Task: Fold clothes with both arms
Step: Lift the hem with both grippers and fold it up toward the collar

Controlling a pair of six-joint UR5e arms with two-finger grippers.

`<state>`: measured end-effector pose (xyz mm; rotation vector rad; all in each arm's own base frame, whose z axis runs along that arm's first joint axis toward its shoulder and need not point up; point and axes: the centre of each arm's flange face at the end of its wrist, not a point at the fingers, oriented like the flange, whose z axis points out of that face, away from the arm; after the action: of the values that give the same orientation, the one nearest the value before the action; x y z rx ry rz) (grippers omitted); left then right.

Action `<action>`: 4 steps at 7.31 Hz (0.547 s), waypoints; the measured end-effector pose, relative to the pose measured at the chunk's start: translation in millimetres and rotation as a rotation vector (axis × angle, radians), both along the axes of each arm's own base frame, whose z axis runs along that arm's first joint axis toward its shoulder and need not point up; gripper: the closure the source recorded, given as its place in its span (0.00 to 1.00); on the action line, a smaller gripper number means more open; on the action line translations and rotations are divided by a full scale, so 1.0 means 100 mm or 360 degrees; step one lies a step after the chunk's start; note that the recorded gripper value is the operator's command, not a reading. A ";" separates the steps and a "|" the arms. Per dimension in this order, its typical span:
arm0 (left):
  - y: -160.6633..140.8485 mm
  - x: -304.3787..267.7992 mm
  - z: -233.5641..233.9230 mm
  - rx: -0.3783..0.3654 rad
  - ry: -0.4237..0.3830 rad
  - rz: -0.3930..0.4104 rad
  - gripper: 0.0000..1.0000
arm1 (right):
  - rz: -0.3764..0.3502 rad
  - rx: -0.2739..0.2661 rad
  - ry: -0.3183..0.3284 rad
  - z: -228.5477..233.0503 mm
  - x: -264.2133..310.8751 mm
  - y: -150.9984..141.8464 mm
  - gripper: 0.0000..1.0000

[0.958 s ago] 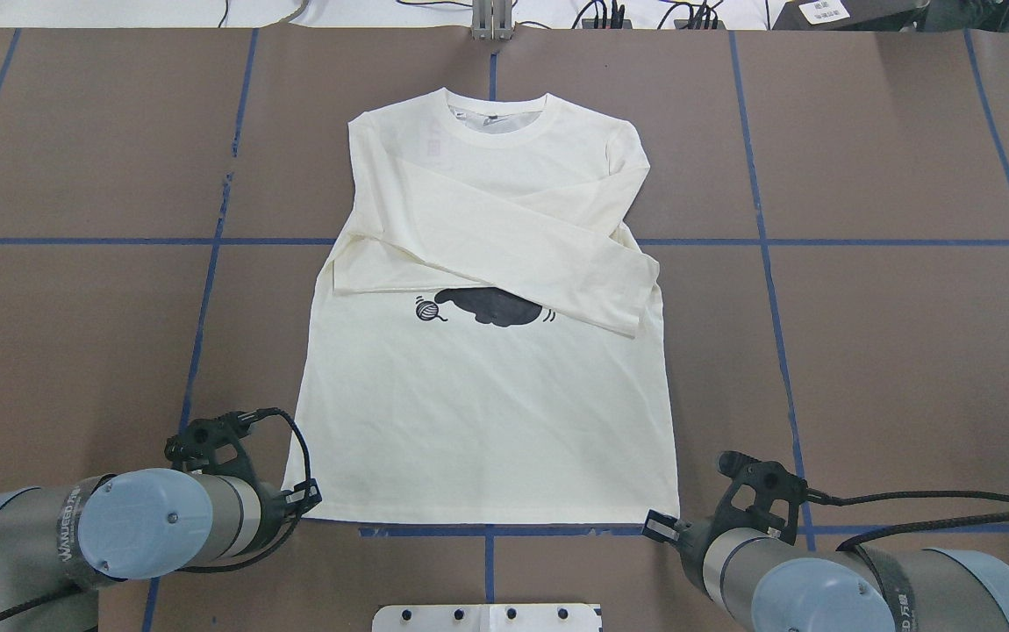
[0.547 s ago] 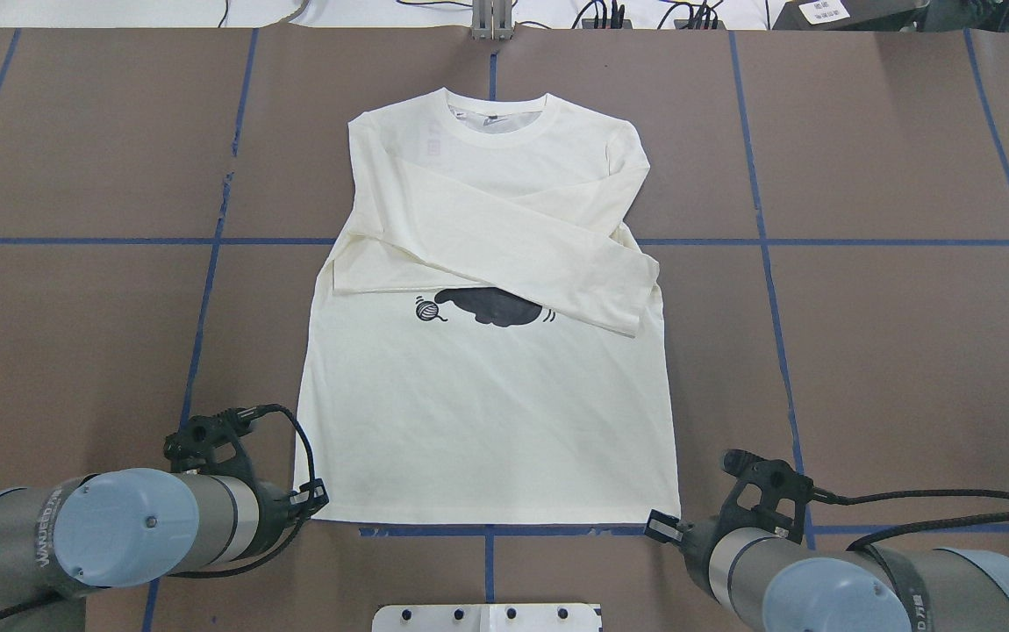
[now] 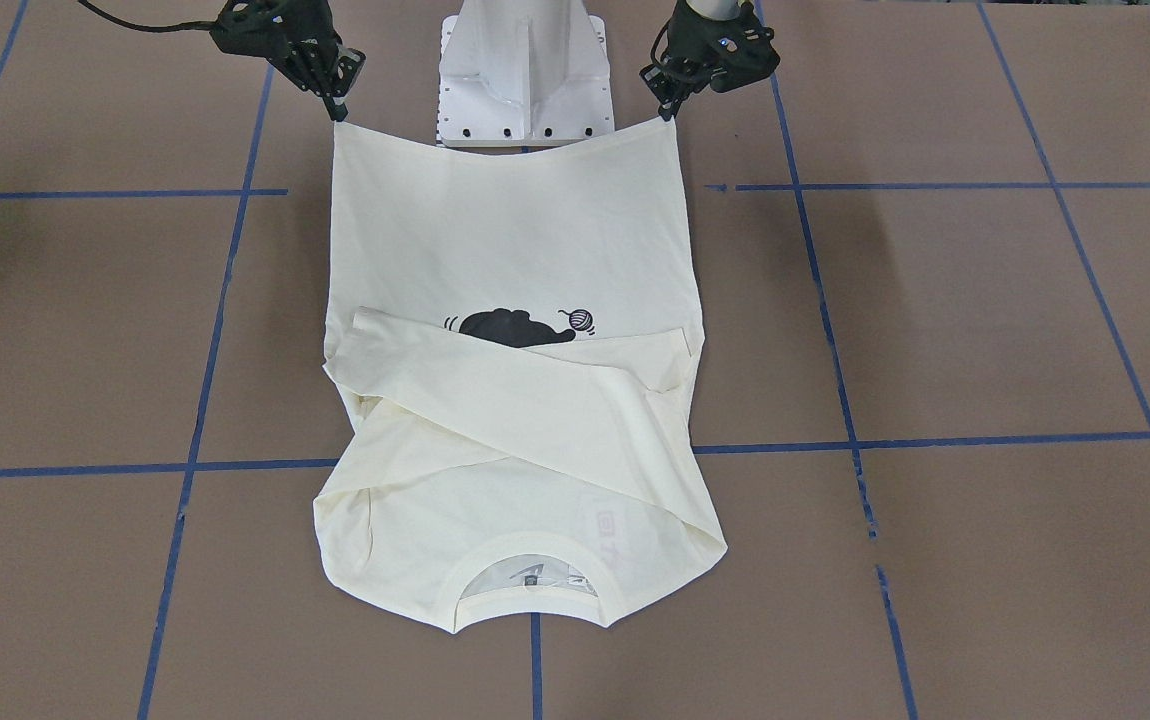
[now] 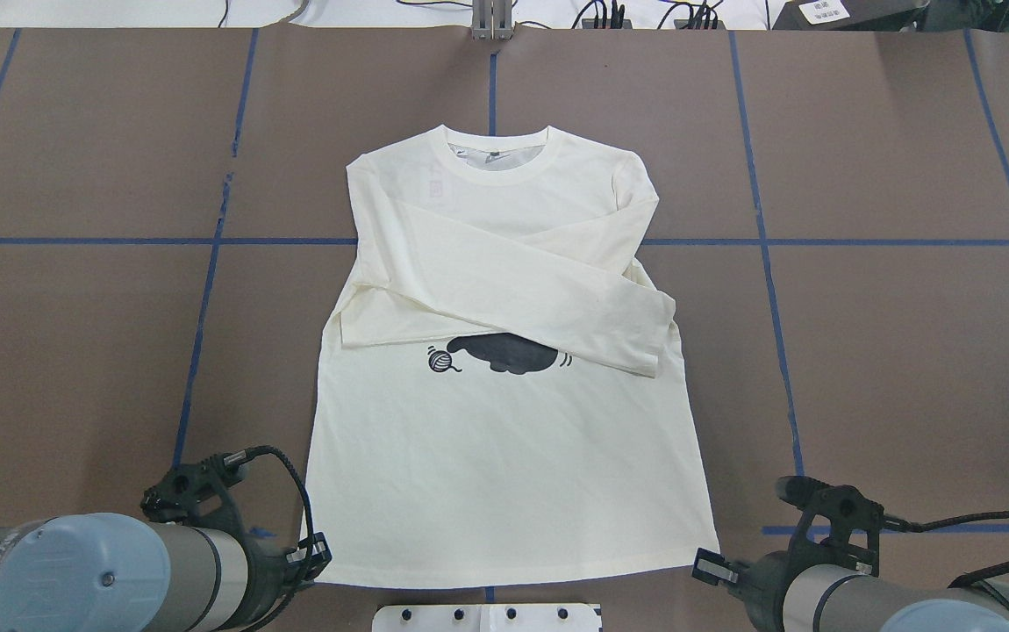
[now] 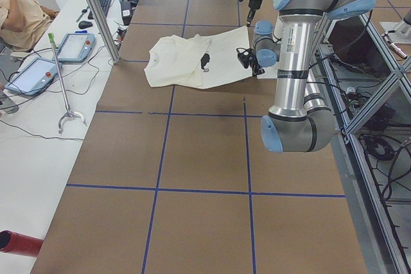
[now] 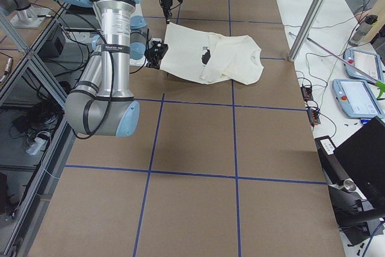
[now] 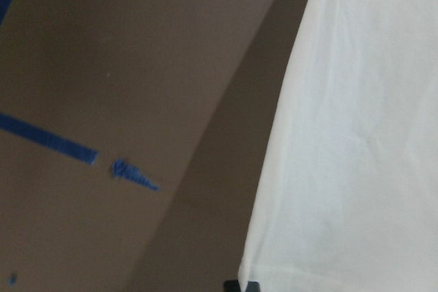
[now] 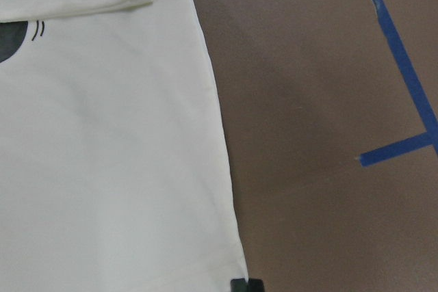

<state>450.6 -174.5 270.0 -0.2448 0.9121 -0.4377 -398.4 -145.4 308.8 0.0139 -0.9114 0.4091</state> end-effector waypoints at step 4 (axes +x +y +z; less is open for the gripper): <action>-0.92 -0.04 -0.23 0.0342 0.0014 -0.0057 1.00 | 0.0129 0.0235 -0.0018 -0.33 -0.24 -1.20 1.00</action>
<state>446.7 -266.7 247.1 -0.0345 0.9655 -0.3683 -422.6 -265.7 276.3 0.1841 -0.9526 0.4168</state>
